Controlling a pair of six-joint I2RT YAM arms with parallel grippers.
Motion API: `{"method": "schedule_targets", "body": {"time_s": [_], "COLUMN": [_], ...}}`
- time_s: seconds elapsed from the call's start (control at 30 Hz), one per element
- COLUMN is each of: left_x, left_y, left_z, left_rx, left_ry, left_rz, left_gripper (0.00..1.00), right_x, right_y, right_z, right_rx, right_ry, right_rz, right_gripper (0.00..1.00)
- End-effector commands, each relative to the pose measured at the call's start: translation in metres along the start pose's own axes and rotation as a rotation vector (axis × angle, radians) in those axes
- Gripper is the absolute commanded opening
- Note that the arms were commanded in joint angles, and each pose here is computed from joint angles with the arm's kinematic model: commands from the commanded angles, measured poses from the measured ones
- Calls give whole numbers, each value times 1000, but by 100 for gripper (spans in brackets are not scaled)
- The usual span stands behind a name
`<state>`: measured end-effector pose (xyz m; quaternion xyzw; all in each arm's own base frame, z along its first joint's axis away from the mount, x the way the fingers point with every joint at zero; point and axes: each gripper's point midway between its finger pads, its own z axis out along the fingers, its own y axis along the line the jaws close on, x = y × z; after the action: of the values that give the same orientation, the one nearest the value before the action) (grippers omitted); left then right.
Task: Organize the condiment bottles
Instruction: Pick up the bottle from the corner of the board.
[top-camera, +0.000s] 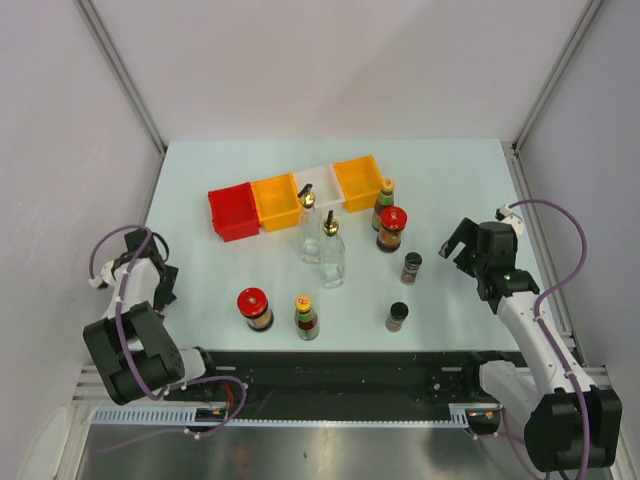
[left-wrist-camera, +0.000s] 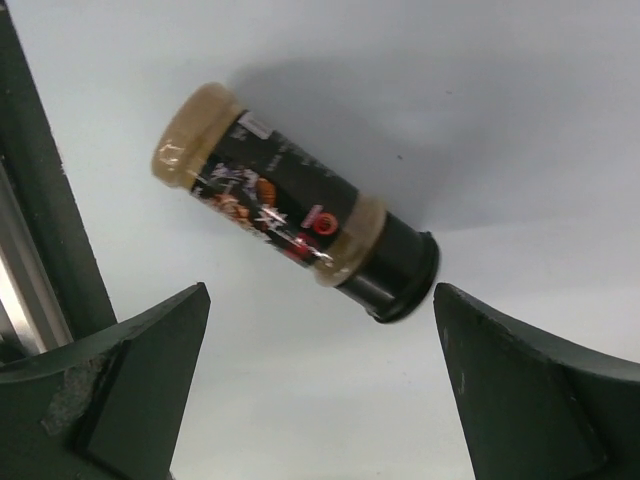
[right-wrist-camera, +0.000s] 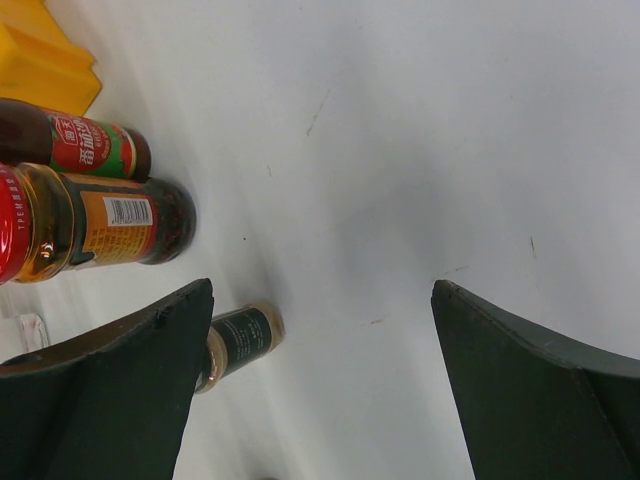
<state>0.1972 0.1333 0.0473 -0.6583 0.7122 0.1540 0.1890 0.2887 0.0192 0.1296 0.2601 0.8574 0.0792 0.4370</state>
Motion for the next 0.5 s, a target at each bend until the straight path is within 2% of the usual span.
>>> {"method": "schedule_targets", "body": {"time_s": [0.0,0.23,0.47], "left_x": [-4,-5,-7], "left_y": [10,13,-2], "left_z": [6,19,25], "left_rx": [-2,5,55], "left_ry": [-3,27,35], "left_rz": [-155,-248,-236], "left_gripper": [100,100,100], "right_x": [-22,-24,-23], "right_y": [15,17,15], "right_z": [-3,-4,-2], "right_rx": [-49,-61,-52], "right_ry": [-58,-59,-56], "right_rz": [-11,-16,-20], "right_gripper": [96,96,96]}}
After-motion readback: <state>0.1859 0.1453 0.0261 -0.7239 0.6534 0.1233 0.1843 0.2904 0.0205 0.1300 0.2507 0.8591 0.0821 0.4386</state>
